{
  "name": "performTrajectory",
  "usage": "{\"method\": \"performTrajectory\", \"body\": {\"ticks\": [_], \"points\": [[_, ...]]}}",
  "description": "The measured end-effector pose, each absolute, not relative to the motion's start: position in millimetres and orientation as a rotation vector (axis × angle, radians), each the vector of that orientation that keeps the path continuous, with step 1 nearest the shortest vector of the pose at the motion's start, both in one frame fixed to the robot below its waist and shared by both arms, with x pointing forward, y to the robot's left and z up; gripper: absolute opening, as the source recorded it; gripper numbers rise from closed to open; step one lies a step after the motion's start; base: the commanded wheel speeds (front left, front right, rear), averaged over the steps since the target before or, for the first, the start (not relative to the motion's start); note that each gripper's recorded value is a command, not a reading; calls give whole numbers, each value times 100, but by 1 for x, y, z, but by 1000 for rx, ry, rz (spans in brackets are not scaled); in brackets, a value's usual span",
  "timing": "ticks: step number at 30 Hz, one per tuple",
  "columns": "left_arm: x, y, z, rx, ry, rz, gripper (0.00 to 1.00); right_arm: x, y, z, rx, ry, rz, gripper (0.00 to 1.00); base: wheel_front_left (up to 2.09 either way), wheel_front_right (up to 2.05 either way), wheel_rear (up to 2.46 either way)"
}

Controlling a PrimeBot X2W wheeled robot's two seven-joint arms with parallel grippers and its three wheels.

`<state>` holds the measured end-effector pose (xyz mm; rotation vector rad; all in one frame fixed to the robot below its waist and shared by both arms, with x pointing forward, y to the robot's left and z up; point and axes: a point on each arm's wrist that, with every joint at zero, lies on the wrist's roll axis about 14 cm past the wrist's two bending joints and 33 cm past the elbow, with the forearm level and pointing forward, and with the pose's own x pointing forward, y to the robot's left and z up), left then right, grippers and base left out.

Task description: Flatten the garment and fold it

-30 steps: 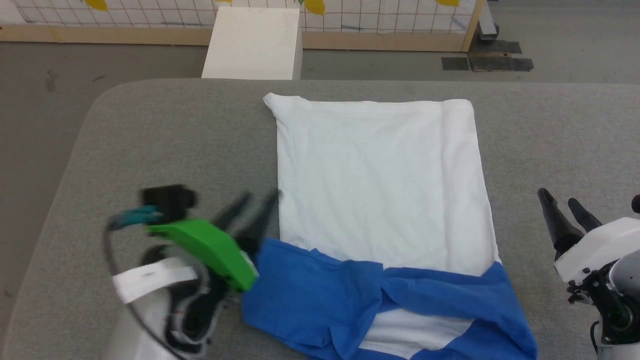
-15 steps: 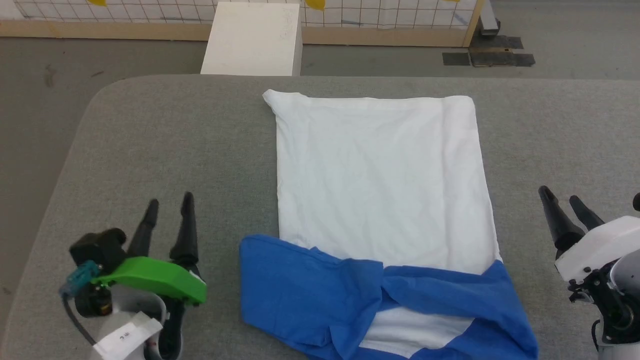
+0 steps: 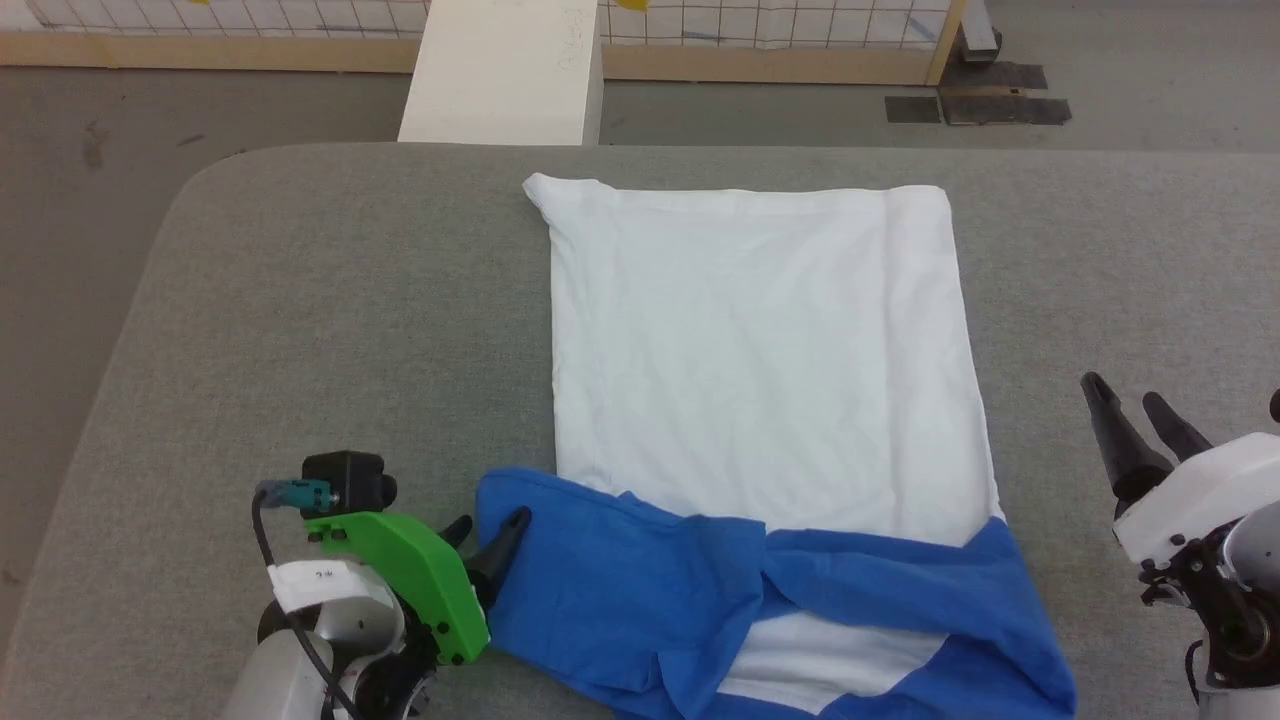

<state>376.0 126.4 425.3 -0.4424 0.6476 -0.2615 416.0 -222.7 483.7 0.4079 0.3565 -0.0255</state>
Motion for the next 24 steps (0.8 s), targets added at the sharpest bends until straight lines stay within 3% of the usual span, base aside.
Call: {"method": "performTrajectory", "body": {"ticks": [1, 2, 3, 4, 13, 24], "points": [[376, 124, 425, -442, 657, -270, 100, 416, -223, 483, 408, 359, -27, 100, 0, 0, 0], [376, 122, 426, -442, 660, -279, 80, 415, -224, 482, 408, 360, -29, 100, 0, 0, 0], [377, 120, 428, -444, 657, -287, 19, 415, -225, 481, 409, 362, -33, 100, 0, 0, 0], [378, 118, 430, -444, 653, -293, 0, 414, -226, 481, 410, 363, -37, 100, 0, 0, 0], [391, 133, 453, -470, 529, -248, 0, 412, -231, 478, 408, 364, -54, 100, 0, 0, 0], [414, 227, 530, -399, 201, 34, 0, 412, -229, 482, 410, 356, -46, 100, 0, 0, 0]]}}
